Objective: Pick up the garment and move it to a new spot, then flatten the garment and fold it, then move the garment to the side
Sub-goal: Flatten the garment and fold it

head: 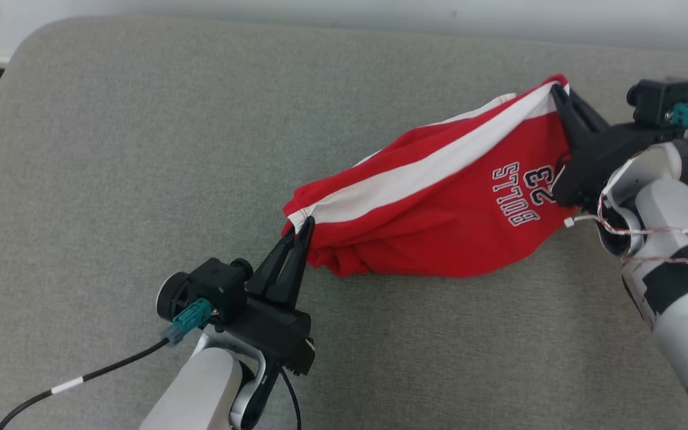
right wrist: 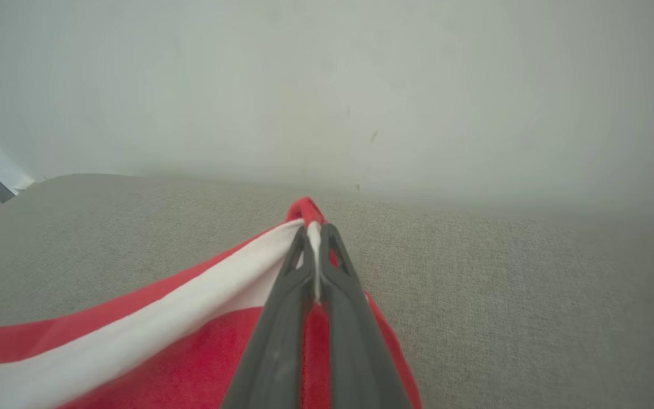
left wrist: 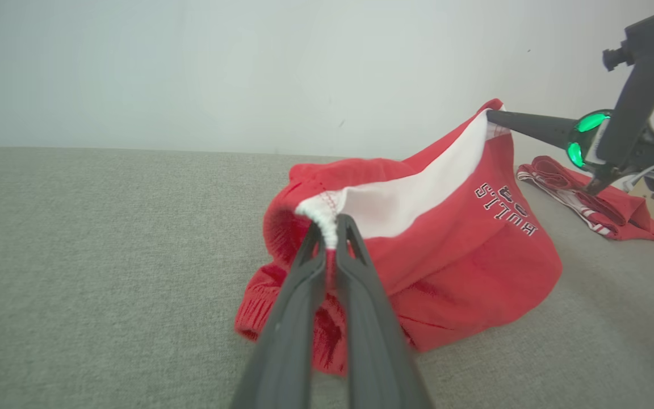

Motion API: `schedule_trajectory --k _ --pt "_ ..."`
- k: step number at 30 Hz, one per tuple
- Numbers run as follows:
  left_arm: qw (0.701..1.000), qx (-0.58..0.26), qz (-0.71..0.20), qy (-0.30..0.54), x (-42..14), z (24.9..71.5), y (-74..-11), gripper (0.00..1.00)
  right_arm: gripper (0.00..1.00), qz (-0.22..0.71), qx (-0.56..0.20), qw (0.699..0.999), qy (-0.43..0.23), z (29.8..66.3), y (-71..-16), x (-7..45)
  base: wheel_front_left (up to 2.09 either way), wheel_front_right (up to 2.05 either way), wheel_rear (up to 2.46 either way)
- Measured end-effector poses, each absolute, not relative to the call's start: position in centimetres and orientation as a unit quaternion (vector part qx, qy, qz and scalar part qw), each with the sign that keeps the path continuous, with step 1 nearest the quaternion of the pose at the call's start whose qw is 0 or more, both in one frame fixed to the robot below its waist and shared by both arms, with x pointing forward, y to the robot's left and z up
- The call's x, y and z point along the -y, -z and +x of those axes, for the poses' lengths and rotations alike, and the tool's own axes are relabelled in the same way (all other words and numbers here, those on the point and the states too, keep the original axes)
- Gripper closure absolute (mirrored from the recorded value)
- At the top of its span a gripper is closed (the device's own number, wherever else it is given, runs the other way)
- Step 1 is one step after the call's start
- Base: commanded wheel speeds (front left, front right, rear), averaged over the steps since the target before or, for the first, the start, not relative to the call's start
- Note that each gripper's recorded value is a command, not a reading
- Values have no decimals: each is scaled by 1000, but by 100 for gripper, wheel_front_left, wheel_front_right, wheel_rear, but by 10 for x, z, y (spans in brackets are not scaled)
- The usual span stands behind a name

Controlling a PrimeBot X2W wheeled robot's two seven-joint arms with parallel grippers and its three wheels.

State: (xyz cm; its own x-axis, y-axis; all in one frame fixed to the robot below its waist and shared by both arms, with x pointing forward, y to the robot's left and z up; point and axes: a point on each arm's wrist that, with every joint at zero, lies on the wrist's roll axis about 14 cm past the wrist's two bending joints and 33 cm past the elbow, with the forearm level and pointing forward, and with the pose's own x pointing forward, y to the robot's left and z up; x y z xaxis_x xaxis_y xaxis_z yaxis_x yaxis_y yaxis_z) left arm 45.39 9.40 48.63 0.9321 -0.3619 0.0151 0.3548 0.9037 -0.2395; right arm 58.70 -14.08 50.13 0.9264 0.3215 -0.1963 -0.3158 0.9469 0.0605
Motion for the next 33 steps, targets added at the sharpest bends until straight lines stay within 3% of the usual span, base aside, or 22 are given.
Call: schedule_trajectory --k 15,16,17,18,33 --pt "977 -50 -126 162 -100 468 -459 100 100 -37 -141 976 -161 620 -453 123 0 0 0" --pt "978 -51 -125 161 -101 469 -458 52 99 -37 -142 976 -160 620 -452 123 0 0 0" --pt "978 -50 -124 159 -102 469 -459 0 69 -38 -141 976 -160 620 -452 123 0 0 0" --pt "979 -48 -123 158 -103 469 -460 0 0 -38 -138 976 -161 620 -453 121 0 0 0" --pt "990 13 -86 109 -136 439 -495 0 0 -40 -123 981 -148 584 -464 146 0 0 0"
